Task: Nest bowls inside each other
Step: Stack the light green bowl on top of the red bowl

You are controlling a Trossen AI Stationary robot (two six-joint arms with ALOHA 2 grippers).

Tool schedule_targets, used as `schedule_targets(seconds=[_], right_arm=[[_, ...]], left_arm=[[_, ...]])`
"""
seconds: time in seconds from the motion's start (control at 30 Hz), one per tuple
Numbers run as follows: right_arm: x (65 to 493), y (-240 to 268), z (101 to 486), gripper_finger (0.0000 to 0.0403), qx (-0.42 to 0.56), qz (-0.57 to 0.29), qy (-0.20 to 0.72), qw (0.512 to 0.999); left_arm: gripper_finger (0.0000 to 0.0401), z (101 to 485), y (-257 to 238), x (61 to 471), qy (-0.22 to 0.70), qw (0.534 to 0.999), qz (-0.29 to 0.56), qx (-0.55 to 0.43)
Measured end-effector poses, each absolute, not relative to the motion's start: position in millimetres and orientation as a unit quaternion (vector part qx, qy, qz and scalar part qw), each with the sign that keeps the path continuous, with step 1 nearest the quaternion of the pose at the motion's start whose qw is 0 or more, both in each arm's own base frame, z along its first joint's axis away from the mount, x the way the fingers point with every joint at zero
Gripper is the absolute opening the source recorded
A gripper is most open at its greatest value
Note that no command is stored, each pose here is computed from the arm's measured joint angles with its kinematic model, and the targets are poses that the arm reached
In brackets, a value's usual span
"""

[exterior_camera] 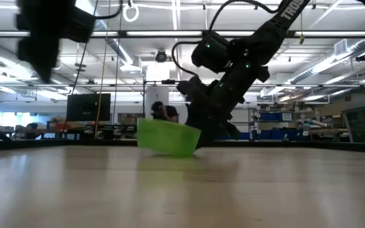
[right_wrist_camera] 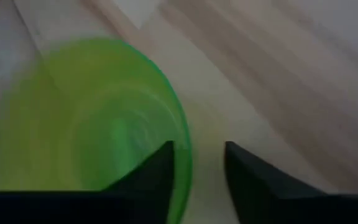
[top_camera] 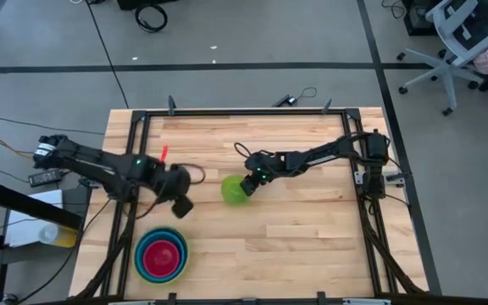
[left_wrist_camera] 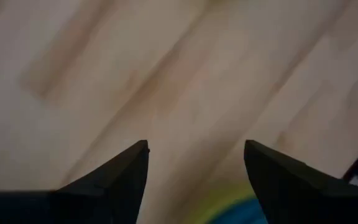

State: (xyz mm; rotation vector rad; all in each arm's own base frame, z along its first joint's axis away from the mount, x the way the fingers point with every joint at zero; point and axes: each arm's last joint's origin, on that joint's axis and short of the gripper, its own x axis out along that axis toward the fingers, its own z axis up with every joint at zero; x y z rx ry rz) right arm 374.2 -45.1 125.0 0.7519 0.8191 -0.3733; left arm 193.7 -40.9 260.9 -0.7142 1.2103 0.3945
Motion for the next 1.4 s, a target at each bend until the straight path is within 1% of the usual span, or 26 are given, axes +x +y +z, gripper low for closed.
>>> schedule_targets(seconds=[0.07,0.13,0.17,0.2,0.33,0.4,0.47,0.57,0.7,0.87,0.93,1.0,1.07,1.13,1.2,1.3,1.33,1.4], right_arm=[[377,-44,131,0.0107,0.341,-0.174,0.379,0.843],[380,-41,142,0.0044,0.322,-0.169,0.365,0.857],[381,-40,148,0.0024,0.306,-0.167,0.356,0.867],[382,-37,155,0.0016,0.291,-0.168,0.346,0.876],[385,-31,181,0.0027,0.237,-0.201,0.302,0.901],[386,-31,190,0.0019,0.217,-0.213,0.29,0.907],[383,-31,194,0.001,0.202,-0.235,0.293,0.905],[382,-32,202,0.0014,0.186,-0.265,0.292,0.9],[382,-34,205,0.0015,0.16,-0.275,0.304,0.898],[385,-37,214,0.0009,0.133,-0.294,0.288,0.902],[387,-38,218,0.0011,0.118,-0.293,0.283,0.906],[391,-38,225,0.0014,0.1,-0.285,0.275,0.913],[394,-38,232,0.0015,0.081,-0.277,0.271,0.918],[396,-38,238,0.0018,0.074,-0.268,0.268,0.922],[398,-38,243,0.0027,0.084,-0.258,0.269,0.924],[398,-41,259,0.0054,0.134,-0.21,0.271,0.93],[398,-43,265,0.0067,0.152,-0.189,0.27,0.932],[398,-48,276,0.0093,0.186,-0.14,0.265,0.936]], left_arm=[[0.0257,260,-32,205,0.531,0.763,0.175,-0.324],[0.0252,257,-24,216,0.51,0.775,0.176,-0.33],[0.0249,256,-19,224,0.496,0.782,0.175,-0.333],[0.0248,255,-14,230,0.483,0.79,0.175,-0.336],[0.0245,247,7,251,0.443,0.813,0.193,-0.324],[0.0245,244,18,256,0.429,0.819,0.22,-0.313],[0.0244,244,29,258,0.41,0.825,0.237,-0.309],[0.0244,249,40,261,0.379,0.839,0.242,-0.308],[0.0244,254,48,264,0.35,0.853,0.237,-0.307],[0.0243,253,53,266,0.342,0.855,0.241,-0.307],[0.0237,250,56,267,0.345,0.852,0.247,-0.308],[0.0222,246,60,266,0.355,0.844,0.26,-0.306],[0.0199,244,64,267,0.353,0.842,0.274,-0.304],[0.0163,243,68,266,0.356,0.836,0.283,-0.306],[0.0116,243,69,265,0.354,0.836,0.285,-0.307],[0.0032,247,69,259,0.366,0.838,0.278,-0.294],[0.0017,249,68,256,0.371,0.84,0.269,-0.291],[0.0013,251,66,247,0.401,0.834,0.261,-0.276]])
